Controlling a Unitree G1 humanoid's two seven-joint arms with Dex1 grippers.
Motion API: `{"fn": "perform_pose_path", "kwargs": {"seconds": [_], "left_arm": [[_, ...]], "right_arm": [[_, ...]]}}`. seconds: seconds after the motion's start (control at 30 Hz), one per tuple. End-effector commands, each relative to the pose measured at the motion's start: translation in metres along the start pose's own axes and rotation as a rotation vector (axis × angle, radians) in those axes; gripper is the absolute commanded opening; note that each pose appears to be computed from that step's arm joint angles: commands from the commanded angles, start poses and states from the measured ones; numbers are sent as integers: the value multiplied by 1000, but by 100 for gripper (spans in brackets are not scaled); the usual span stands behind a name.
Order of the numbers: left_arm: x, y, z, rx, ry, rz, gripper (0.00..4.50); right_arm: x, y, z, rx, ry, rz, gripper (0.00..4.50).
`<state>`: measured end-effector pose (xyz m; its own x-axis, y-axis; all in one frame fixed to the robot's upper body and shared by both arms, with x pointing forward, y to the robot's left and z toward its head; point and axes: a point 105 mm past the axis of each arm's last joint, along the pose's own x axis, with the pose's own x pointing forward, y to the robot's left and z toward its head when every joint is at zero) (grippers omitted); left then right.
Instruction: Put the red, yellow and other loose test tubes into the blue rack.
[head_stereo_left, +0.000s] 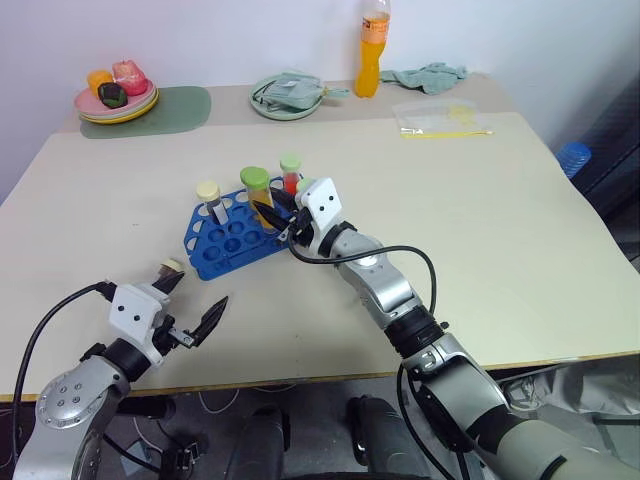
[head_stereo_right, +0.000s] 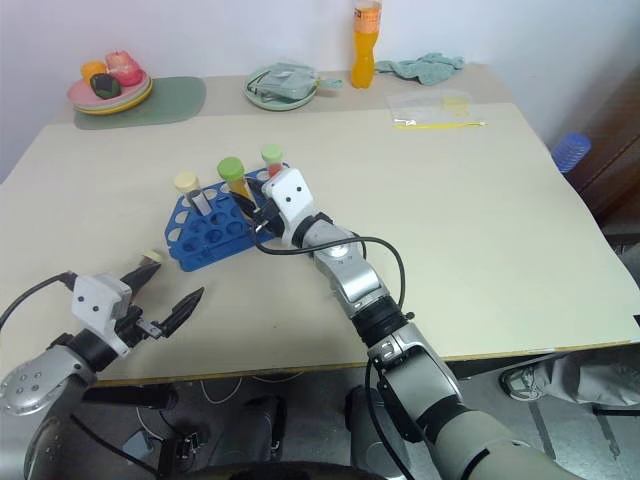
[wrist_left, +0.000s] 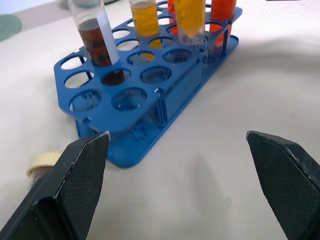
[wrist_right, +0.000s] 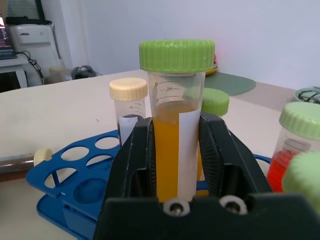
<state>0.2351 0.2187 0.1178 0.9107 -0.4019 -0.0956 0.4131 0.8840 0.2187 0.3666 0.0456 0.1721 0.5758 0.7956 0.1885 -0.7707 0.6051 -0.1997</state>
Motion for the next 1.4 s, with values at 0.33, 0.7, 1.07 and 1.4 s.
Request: {"fn": "perform_pose_path", "kwargs": {"seconds": [0.33,0.7,1.07,1.4], "left_arm": [[1,2,7,41,-26,-8,450],[1,2,6,44,-23,-10,450],[1,3,5,44,-8,8,450],[1,36,20,-69,120,142,450]], "right_arm": [[-3,6,0,24,-13,19,77],[2,9,-4,28,-6,18,77],[3,11,-5,36,-14,38,126],[-11,24,40,-97,-126,168,419]]}}
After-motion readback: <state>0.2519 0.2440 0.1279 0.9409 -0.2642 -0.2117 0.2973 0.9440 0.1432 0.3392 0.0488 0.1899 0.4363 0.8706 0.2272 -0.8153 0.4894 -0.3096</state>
